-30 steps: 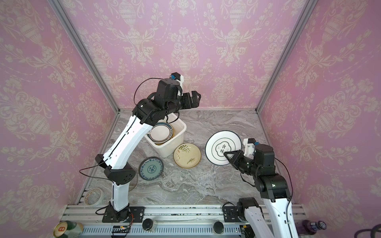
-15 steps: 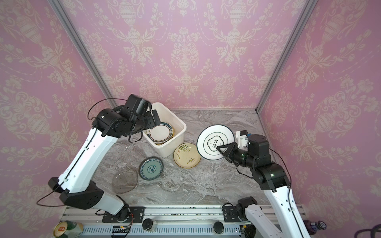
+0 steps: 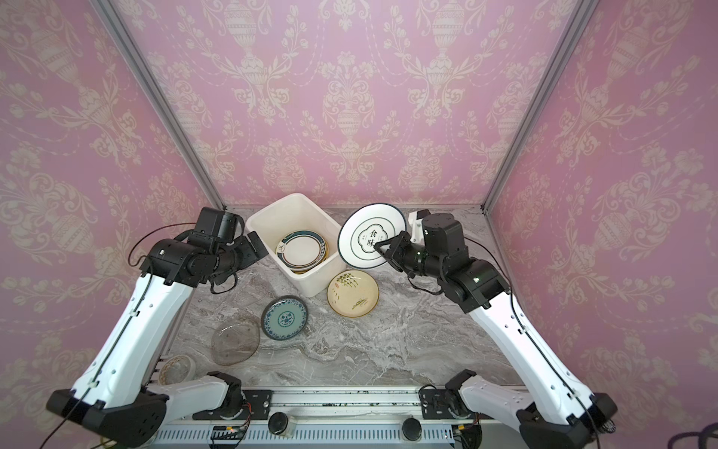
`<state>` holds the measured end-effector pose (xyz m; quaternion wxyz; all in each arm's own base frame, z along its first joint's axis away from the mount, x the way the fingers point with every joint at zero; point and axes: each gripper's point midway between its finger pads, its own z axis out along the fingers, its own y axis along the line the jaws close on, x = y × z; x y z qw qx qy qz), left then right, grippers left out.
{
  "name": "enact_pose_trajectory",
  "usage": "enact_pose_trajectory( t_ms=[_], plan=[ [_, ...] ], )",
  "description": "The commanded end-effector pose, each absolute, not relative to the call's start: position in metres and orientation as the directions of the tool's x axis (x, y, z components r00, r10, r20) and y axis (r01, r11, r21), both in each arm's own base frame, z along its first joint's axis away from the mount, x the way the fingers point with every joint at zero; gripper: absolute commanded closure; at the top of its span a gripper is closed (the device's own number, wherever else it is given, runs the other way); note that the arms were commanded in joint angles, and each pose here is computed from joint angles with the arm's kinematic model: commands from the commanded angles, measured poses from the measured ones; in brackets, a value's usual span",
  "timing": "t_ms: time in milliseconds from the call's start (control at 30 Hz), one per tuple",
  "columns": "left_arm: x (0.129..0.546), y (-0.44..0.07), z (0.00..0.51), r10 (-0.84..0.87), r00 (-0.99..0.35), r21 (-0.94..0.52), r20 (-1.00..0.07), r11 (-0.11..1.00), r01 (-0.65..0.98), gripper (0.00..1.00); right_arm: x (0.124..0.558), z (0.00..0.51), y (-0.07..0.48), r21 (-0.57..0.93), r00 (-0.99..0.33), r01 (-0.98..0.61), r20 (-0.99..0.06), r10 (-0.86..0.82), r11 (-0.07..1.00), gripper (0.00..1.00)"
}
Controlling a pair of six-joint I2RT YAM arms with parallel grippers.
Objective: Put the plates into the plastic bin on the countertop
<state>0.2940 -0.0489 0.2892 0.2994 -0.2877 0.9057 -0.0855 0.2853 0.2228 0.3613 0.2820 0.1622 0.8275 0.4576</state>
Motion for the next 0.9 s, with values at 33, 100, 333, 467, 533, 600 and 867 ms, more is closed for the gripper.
enact_pose_trajectory(
  t_ms=[33, 100, 333, 467, 533, 600, 867],
  plan=[
    [0.315, -0.047, 0.285, -0.593, -0.646, -0.391, -0.48, 0.804, -0.448, 0.01, 0.312, 0.378, 0.261, 0.866, -0.772, -0.015, -0.328, 0.544, 0.5, 1.0],
    [0.321, -0.042, 0.281, -0.605, -0.638, -0.394, -0.476, 0.796, -0.46, 0.01, 0.322, 0.375, 0.287, 0.869, -0.792, -0.013, -0.31, 0.525, 0.495, 1.0],
    [0.32, -0.02, 0.287, -0.599, -0.56, -0.37, -0.572, 0.798, -0.475, 0.01, 0.362, 0.352, 0.345, 0.882, -0.812, 0.059, -0.23, 0.536, 0.468, 1.0],
    [0.315, -0.008, 0.298, -0.6, -0.485, -0.386, -0.636, 0.792, -0.474, 0.01, 0.385, 0.341, 0.37, 0.88, -0.816, 0.1, -0.194, 0.545, 0.464, 1.0],
    [0.314, -0.007, 0.297, -0.594, -0.487, -0.379, -0.64, 0.796, -0.472, 0.01, 0.393, 0.334, 0.381, 0.874, -0.815, 0.128, -0.176, 0.552, 0.469, 1.0],
    [0.316, -0.01, 0.296, -0.577, -0.506, -0.371, -0.641, 0.81, -0.454, 0.01, 0.401, 0.325, 0.392, 0.871, -0.809, 0.163, -0.152, 0.568, 0.464, 1.0],
    [0.32, -0.016, 0.288, -0.572, -0.525, -0.382, -0.631, 0.817, -0.432, 0.01, 0.425, 0.279, 0.419, 0.862, -0.751, 0.3, -0.051, 0.658, 0.409, 1.0]
  ],
)
